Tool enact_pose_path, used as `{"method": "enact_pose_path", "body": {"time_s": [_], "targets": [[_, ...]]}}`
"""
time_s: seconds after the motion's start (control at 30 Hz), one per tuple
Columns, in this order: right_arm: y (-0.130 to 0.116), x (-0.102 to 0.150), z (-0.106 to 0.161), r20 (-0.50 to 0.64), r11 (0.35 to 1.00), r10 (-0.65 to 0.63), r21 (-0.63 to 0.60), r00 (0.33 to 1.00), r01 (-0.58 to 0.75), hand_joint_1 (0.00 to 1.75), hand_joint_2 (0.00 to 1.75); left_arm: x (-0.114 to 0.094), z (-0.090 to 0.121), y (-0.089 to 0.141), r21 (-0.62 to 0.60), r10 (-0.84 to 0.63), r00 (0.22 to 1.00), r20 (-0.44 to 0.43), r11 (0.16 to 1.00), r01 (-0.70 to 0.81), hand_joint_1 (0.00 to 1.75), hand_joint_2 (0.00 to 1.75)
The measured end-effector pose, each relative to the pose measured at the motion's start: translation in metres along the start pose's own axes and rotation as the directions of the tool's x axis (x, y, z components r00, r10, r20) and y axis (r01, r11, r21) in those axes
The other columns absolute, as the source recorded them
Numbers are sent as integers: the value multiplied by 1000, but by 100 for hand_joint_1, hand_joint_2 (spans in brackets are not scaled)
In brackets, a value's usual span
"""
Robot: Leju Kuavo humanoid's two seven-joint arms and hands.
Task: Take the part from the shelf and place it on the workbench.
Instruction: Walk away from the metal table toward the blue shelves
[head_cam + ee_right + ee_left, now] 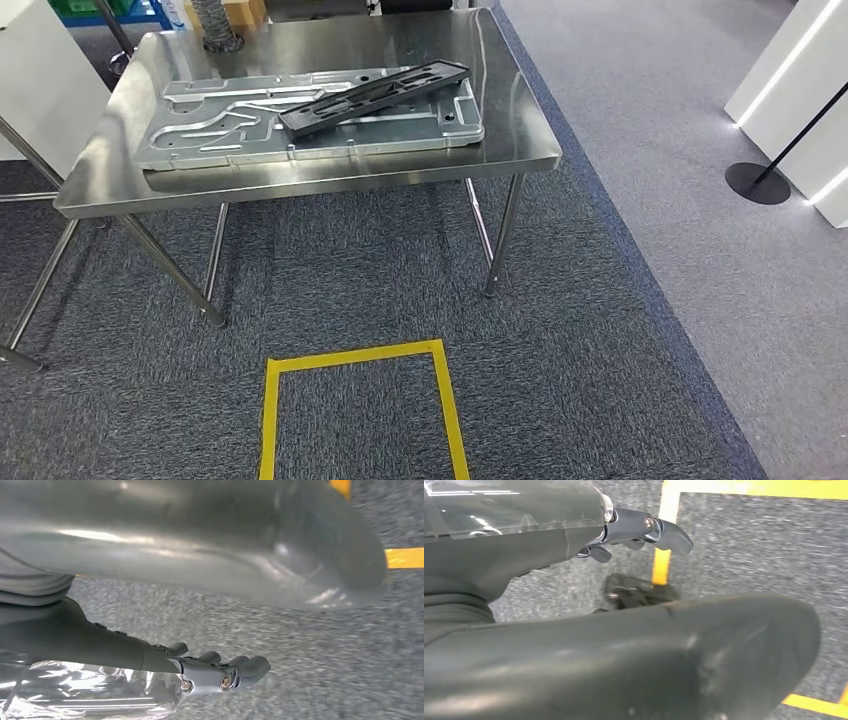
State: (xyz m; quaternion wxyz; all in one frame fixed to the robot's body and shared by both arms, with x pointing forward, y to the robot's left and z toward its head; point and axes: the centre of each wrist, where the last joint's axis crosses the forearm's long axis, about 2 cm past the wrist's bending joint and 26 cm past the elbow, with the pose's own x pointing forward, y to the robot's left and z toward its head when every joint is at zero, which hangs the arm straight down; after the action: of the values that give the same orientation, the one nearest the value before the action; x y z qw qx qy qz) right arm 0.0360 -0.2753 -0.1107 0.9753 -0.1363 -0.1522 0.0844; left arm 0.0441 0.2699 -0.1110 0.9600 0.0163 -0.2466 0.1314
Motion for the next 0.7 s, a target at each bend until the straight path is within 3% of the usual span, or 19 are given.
{"method": "enact_pose_path", "body": {"time_s": [0.7], "targets": [[-5,7,-3,32,1000,17,19,999,-18,0,0,8,-3,1,-8,-9,1000,-2,1000,9,0,0]]}}
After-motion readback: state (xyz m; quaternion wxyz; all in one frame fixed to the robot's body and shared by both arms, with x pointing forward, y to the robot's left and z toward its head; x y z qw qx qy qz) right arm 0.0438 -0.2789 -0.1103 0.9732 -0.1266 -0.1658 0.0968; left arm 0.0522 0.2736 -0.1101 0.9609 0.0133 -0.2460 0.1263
